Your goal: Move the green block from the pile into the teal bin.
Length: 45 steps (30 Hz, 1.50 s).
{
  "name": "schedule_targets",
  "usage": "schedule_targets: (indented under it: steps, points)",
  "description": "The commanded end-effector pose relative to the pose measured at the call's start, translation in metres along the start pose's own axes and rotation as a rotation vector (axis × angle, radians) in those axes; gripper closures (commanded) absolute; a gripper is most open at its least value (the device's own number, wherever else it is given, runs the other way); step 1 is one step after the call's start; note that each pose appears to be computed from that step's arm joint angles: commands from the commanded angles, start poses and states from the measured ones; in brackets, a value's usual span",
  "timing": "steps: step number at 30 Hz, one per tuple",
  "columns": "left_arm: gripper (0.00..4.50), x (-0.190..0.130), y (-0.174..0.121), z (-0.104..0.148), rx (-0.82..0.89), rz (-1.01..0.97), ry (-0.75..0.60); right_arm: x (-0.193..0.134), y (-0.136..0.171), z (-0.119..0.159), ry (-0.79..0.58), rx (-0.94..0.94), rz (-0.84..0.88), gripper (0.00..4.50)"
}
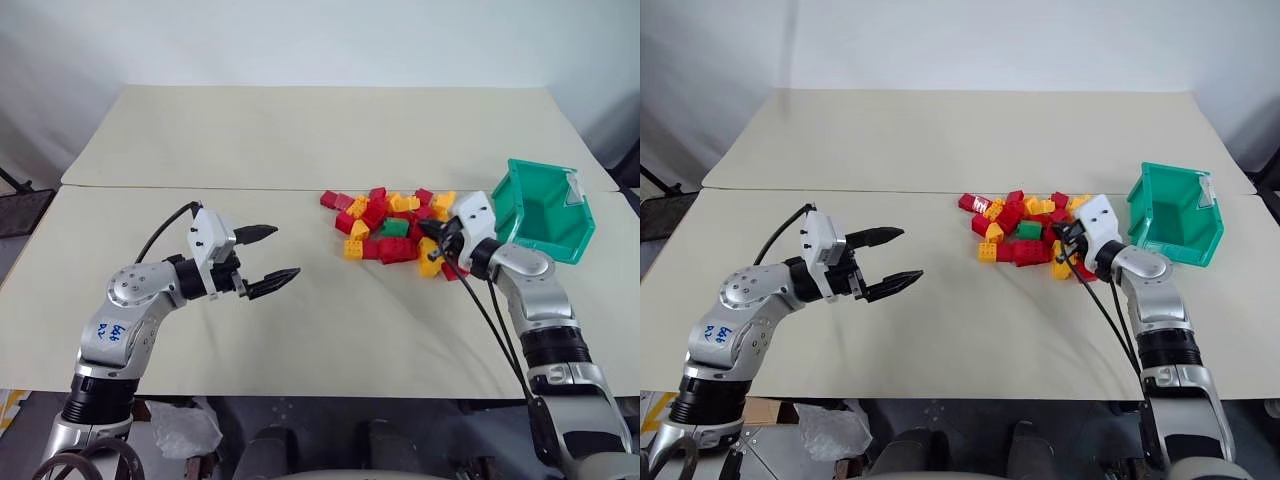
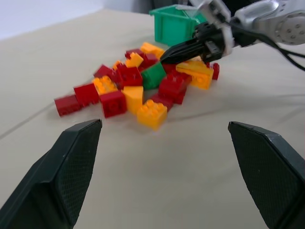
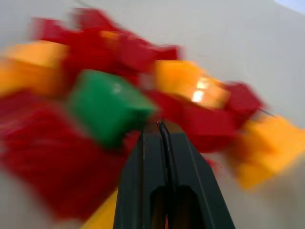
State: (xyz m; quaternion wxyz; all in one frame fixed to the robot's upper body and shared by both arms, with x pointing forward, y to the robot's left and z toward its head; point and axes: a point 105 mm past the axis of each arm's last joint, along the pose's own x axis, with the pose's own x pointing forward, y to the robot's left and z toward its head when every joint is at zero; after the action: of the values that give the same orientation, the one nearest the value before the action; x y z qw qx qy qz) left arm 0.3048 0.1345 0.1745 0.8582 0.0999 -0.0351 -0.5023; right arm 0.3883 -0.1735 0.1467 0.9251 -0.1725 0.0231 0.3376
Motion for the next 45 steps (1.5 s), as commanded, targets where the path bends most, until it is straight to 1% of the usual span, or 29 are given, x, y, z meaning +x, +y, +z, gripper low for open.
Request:
schedule_targets:
  steps: [1,6,7,10,12,14,19,20,22,24,26,28,29,30,32,35,38,40,41,43,45]
  points:
    - [0.00,-0.005,0.000,0.009,0.034,0.002,-0.024,0.003,0.022,0.015,-0.005,-0.021,0.115,4.46]
    - [0.00,-0.006,-0.001,0.009,0.033,0.009,-0.019,-0.003,0.050,0.003,0.108,-0.009,0.257,4.46]
    - [0.00,-0.007,-0.001,0.009,0.033,0.011,-0.018,-0.007,0.053,0.003,0.117,-0.001,0.279,4.46]
    - [0.00,-0.010,-0.001,0.009,0.035,0.015,-0.014,-0.019,0.054,0.012,0.078,-0.001,0.288,4.46]
    - [0.00,-0.013,0.000,0.009,0.036,0.025,-0.011,-0.034,0.048,0.021,0.022,-0.010,0.294,4.46]
    - [0.00,-0.017,0.002,0.008,0.036,0.036,-0.008,-0.052,0.035,0.028,-0.039,-0.038,0.246,4.46]
    - [0.00,-0.026,0.002,0.003,0.032,0.056,-0.001,-0.092,-0.003,0.032,-0.193,-0.051,0.056,4.46]
    - [0.00,-0.028,0.002,0.000,0.036,0.058,0.010,-0.101,-0.009,0.028,-0.199,-0.058,0.029,4.46]
    - [0.00,-0.033,0.003,-0.004,0.044,0.061,0.027,-0.118,-0.015,0.014,-0.166,-0.060,0.001,4.46]
    - [0.00,-0.036,0.005,-0.005,0.044,0.069,0.030,-0.132,-0.023,0.003,-0.137,-0.042,-0.042,4.46]
    - [0.00,-0.038,0.007,-0.004,0.048,0.078,0.029,-0.142,-0.034,-0.002,-0.144,0.004,-0.105,4.46]
    - [0.00,-0.039,0.008,-0.003,0.050,0.078,0.028,-0.146,-0.036,-0.007,-0.130,0.016,-0.119,4.10]
    - [0.00,-0.039,0.008,-0.003,0.051,0.076,0.028,-0.145,-0.031,-0.010,-0.115,0.051,-0.092,3.88]
    - [0.00,-0.038,0.008,-0.003,0.052,0.072,0.029,-0.143,-0.027,-0.011,-0.104,0.042,-0.071,3.52]
    - [0.00,-0.038,0.009,-0.002,0.054,0.069,0.029,-0.137,-0.023,-0.008,-0.109,0.039,-0.052,2.95]
    - [0.00,-0.037,0.005,-0.002,0.047,0.037,0.034,-0.129,-0.020,0.001,-0.126,0.027,-0.024,1.99]
    - [0.00,-0.036,0.008,0.000,0.055,0.044,0.032,-0.105,-0.011,0.020,-0.100,-0.074,0.050,1.07]
    - [0.00,-0.035,0.008,0.000,0.056,0.044,0.030,-0.090,-0.004,0.032,-0.099,-0.104,0.102,0.37]
    - [0.00,-0.035,0.009,0.001,0.056,0.044,0.029,-0.085,-0.002,0.036,-0.099,-0.111,0.114,0.10]
    - [0.00,-0.033,0.009,0.001,0.057,0.044,0.025,-0.063,0.008,0.042,-0.075,-0.159,0.158,0.04]
    - [0.00,-0.030,0.009,0.001,0.057,0.043,0.021,-0.043,0.012,0.044,-0.027,-0.192,0.152,0.04]
